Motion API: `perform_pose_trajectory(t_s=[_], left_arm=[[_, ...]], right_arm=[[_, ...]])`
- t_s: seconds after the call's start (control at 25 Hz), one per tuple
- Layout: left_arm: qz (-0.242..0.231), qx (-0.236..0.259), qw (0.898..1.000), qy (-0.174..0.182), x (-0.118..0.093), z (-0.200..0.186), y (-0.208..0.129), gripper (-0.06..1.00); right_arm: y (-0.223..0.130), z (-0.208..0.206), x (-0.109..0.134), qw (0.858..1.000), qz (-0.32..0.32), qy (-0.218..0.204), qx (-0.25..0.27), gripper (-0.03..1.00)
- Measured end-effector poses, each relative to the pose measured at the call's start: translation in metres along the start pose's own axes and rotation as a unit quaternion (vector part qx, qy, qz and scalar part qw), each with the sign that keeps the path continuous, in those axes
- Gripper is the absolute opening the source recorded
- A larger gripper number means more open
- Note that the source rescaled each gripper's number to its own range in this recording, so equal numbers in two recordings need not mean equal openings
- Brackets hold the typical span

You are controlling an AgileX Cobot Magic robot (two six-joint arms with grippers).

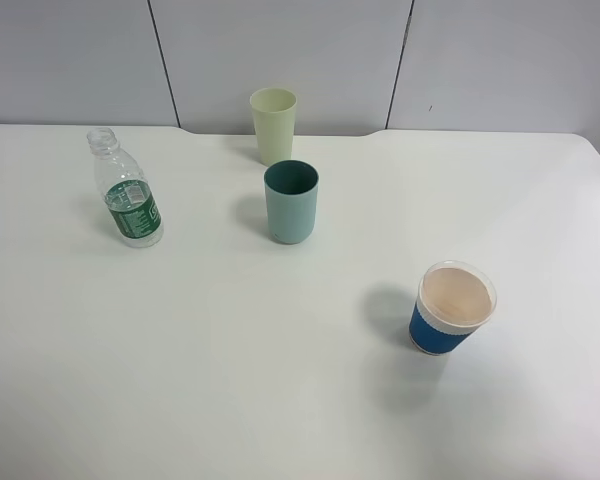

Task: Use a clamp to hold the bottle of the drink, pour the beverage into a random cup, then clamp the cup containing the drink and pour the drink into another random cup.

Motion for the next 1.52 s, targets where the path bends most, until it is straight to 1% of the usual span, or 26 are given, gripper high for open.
perform_pose_trajectory(t_s=[0.72,0.92,1.52], left_arm=[[0.0,0.0,1.0,0.0,0.0,0.0,0.0,1.0],[0.0,0.0,1.0,0.0,0.0,0.0,0.0,1.0],[0.0,0.0,1.0,0.0,0.0,0.0,0.0,1.0]], right_arm=[[0.0,0.0,-0.0001,1.0,0.0,0.0,0.0,1.0],[0.0004,-0.0001,0.0026,1.0,0.007,0.012,-0.002,1.0],[0.0003,-0.0001,0.0022,1.0,0.006,0.01,-0.001,1.0]])
Point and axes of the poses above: a point on each arm's last joint axis where the gripper is mounted, z pointing out along that axis toward the gripper, x along the wrist's bending axis when the last joint is at zero, y = z × x, the point moved 2 cm from there along z, pointing out along that axis toward the gripper, and after that the axes turned 3 degrees about z, right-handed, at the moved point
